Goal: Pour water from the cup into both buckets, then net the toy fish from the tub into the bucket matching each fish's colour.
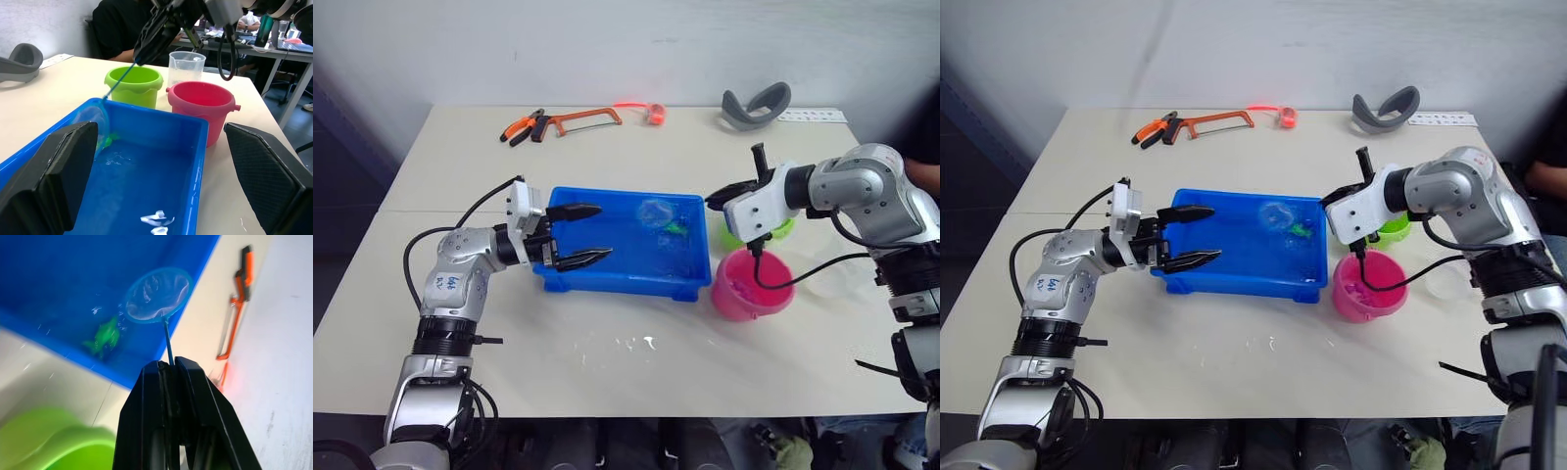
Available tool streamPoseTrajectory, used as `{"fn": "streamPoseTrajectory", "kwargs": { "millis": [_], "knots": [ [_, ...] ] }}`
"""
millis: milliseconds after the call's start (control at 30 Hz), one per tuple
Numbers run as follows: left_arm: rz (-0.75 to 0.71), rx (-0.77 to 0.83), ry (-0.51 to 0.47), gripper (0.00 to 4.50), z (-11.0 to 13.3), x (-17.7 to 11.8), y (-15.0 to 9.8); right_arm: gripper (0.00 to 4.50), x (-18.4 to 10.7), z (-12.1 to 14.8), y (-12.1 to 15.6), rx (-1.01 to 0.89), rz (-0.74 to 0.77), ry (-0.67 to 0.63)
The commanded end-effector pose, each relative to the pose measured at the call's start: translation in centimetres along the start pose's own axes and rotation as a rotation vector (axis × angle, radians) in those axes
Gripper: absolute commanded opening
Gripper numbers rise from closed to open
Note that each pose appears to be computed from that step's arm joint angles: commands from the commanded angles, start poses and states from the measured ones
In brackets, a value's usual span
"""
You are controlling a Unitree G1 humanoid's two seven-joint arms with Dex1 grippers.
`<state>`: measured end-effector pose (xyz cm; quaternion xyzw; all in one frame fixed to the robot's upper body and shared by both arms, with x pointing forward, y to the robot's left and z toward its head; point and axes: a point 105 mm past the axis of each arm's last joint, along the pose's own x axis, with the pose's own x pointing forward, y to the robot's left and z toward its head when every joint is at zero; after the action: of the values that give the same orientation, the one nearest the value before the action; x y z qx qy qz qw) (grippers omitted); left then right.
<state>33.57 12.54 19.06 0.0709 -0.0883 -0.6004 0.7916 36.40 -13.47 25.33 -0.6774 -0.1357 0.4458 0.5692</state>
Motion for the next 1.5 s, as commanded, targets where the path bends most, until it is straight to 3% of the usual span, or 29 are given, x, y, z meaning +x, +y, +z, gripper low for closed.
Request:
{"fn": "streamPoseTrajectory", "kwargs": {
  "millis": [33,200,367,500,733,867,1000,1267,1333,1433,1500],
  "knots": [
    [0.009,0.033,-0.021,4.49,0.8,-0.4,0.1,0.00,-2.4,0.7,-2.2,0.069,-0.133,-0.037],
    [0.015,0.030,-0.011,4.49,0.6,-0.9,0.1,0.00,-5.5,-0.4,-1.0,0.089,-0.101,0.077],
    [0.017,0.028,-0.002,4.49,0.6,-1.2,0.2,0.00,-6.5,-1.2,0.6,0.073,-0.092,0.178],
    [0.011,0.024,0.005,4.49,0.5,-1.4,0.1,0.00,-5.8,-1.0,2.2,0.055,-0.047,0.180],
    [0.004,0.023,0.008,4.49,0.6,-1.2,0.1,0.00,-3.1,-1.5,2.1,0.030,-0.005,0.192],
    [0.007,0.025,0.008,4.49,0.6,-1.2,0.2,0.00,-1.4,-0.7,2.2,0.144,0.048,0.105],
    [0.014,0.026,0.005,4.49,0.6,-1.1,0.2,0.00,-0.4,-1.6,2.3,0.125,0.098,0.152],
    [0.028,0.029,0.004,4.49,0.5,-1.0,0.2,0.00,-0.1,-2.9,0.7,0.021,0.034,0.236],
    [0.030,0.028,0.007,4.49,0.4,-1.1,0.2,0.00,-0.5,-2.4,0.4,0.051,0.024,0.211],
    [0.031,0.030,0.011,4.49,0.5,-1.3,0.1,0.00,-1.3,0.2,-0.2,0.195,0.005,0.048],
    [0.030,0.032,0.015,4.49,0.6,-1.6,0.1,0.00,-2.3,1.2,-0.4,0.232,0.007,0.008]
  ]
}}
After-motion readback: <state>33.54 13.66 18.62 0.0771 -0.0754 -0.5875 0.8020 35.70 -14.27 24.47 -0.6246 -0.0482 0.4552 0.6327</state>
